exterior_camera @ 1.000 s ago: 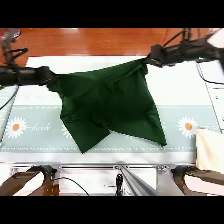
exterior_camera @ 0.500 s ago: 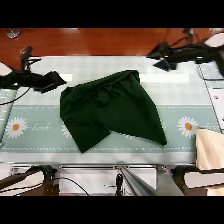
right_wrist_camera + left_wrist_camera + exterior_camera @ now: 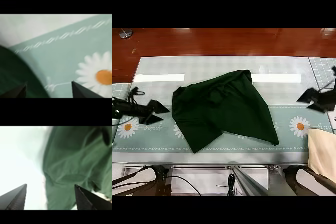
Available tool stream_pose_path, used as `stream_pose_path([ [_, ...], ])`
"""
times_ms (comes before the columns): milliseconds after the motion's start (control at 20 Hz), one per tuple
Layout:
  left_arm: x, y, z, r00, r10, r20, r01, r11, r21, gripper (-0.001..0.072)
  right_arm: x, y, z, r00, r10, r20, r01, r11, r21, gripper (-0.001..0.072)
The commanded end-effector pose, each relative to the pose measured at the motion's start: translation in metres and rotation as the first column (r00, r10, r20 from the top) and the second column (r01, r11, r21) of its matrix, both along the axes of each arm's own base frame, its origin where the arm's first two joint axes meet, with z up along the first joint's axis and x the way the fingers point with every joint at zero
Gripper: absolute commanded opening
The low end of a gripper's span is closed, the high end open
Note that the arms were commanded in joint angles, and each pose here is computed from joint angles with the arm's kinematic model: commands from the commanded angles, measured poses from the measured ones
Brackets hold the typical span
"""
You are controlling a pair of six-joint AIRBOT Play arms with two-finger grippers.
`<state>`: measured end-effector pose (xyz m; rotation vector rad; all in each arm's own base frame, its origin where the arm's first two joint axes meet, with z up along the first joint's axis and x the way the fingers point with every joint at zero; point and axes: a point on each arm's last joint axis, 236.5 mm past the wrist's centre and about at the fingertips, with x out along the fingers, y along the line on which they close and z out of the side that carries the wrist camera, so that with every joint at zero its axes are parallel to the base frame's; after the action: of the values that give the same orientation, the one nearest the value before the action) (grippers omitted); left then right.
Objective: Fold the shirts.
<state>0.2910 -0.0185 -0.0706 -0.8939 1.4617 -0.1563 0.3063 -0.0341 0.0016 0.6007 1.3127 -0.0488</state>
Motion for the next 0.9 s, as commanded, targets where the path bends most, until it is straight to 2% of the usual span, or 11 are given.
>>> stream_pose_path([
  [0,-0.005,-0.019,-0.021,0.998,0.065,0.000,-0.065,0.997,-0.052,0.0700,-0.032,0.050,-0.016,0.995,-0.038,0.087,0.021,0.981,0.193,0.0633],
  [300,0.023,-0.072,-0.027,0.997,0.029,0.077,-0.025,0.999,-0.040,0.0700,-0.077,0.060,-0.036,0.999,0.047,-0.019,-0.043,0.984,0.173,0.0633],
  [350,0.027,-0.081,-0.025,0.996,0.027,0.086,-0.022,0.998,-0.051,0.0677,-0.087,0.053,-0.041,0.997,0.052,-0.063,-0.043,0.989,0.141,0.0633],
  [400,0.028,-0.086,-0.024,0.995,0.008,0.095,-0.003,0.999,-0.050,0.0314,-0.100,0.040,-0.050,0.991,0.040,-0.130,-0.029,0.996,0.081,0.0633],
  [450,0.029,-0.091,-0.021,0.992,-0.032,0.119,0.038,0.998,-0.048,0.0036,-0.113,0.027,-0.057,0.981,0.027,-0.194,-0.023,0.999,0.026,0.0633],
  [550,0.032,-0.095,-0.014,0.987,-0.070,0.147,0.077,0.996,-0.047,0.0028,-0.131,0.024,-0.059,0.964,0.049,-0.261,-0.047,0.999,0.012,0.0633],
  [750,0.034,-0.096,-0.010,0.985,-0.076,0.153,0.085,0.995,-0.052,0.0028,-0.140,0.070,-0.071,0.963,0.096,-0.252,-0.044,0.978,0.202,0.0633],
  [850,0.034,-0.097,-0.010,0.985,-0.077,0.152,0.086,0.995,-0.053,0.0028,-0.144,0.083,-0.081,0.961,0.096,-0.260,-0.026,0.965,0.261,0.0632],
])
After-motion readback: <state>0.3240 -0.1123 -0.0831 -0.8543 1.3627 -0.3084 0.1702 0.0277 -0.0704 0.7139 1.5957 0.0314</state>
